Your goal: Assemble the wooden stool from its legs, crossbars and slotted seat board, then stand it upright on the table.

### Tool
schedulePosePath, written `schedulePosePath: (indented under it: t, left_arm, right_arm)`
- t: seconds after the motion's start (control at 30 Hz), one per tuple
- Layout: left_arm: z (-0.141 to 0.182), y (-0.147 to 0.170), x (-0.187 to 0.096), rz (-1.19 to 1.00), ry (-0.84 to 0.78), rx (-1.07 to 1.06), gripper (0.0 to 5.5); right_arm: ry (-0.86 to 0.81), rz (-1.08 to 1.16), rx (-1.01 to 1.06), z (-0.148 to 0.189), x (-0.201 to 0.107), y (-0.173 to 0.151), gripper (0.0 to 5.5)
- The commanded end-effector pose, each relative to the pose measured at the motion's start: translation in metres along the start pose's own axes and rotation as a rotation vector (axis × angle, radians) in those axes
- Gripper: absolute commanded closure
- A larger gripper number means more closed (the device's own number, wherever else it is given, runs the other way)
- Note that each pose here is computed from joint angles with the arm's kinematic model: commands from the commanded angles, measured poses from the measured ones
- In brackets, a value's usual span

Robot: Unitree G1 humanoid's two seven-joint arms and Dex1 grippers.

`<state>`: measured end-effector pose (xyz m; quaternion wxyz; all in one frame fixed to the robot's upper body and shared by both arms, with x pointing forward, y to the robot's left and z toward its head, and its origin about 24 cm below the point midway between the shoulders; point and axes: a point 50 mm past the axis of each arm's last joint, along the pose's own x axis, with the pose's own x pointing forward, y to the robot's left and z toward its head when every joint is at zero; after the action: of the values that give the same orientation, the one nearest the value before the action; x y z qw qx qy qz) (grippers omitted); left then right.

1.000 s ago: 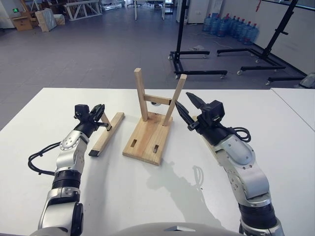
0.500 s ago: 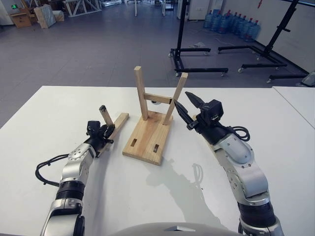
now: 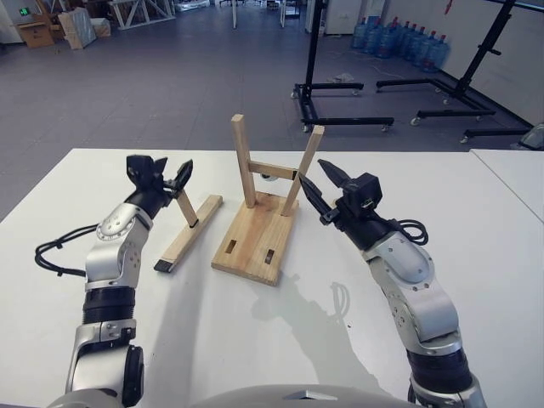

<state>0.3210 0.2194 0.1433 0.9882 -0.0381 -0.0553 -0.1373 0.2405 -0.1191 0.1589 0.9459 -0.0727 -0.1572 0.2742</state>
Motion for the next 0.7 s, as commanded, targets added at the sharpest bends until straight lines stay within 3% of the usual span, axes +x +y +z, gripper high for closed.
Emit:
schedulePosePath:
  t: [0.03, 0.2, 0.27, 0.33, 0.43, 0.5, 0.6, 0.7]
  left_arm:
    - [0.036, -0.01, 0.016, -0.027, -0.1, 0.019, 2.1]
    - [0.074, -0.014, 0.034, -0.032, -0.22, 0.057, 2.1]
    - [0.068, -0.013, 0.037, -0.036, -0.184, 0.063, 2.1]
    - [0.026, -0.007, 0.037, -0.028, -0.036, 0.023, 2.1]
    - [-0.081, 0.004, 0.011, 0.051, 0.347, 0.018, 2.1]
    - [-0.11, 0.003, -0.005, 0.067, 0.429, -0.004, 2.1]
    - [-0.105, -0.007, 0.001, 0.041, 0.366, -0.03, 2.1]
    - [-0.064, -0.019, 0.02, -0.001, 0.188, -0.027, 2.1]
  right_arm:
    - [-0.011, 0.002, -0.014, 0.002, 0.002, 0.0, 3.33]
    - [-0.016, 0.008, -0.018, 0.003, 0.003, 0.001, 3.33]
    - [-0.016, 0.008, -0.016, 0.003, 0.003, 0.002, 3.33]
    - [-0.011, 0.004, -0.014, 0.002, 0.002, 0.003, 3.33]
    - [-0.007, 0.013, -0.005, 0.001, 0.002, 0.006, 3.33]
    - [-0.004, 0.022, -0.003, 0.001, 0.002, 0.007, 3.33]
    - [0.002, 0.024, -0.001, 0.0, 0.0, 0.006, 3.33]
    - [0.001, 0.035, 0.003, 0.001, 0.002, 0.008, 3.33]
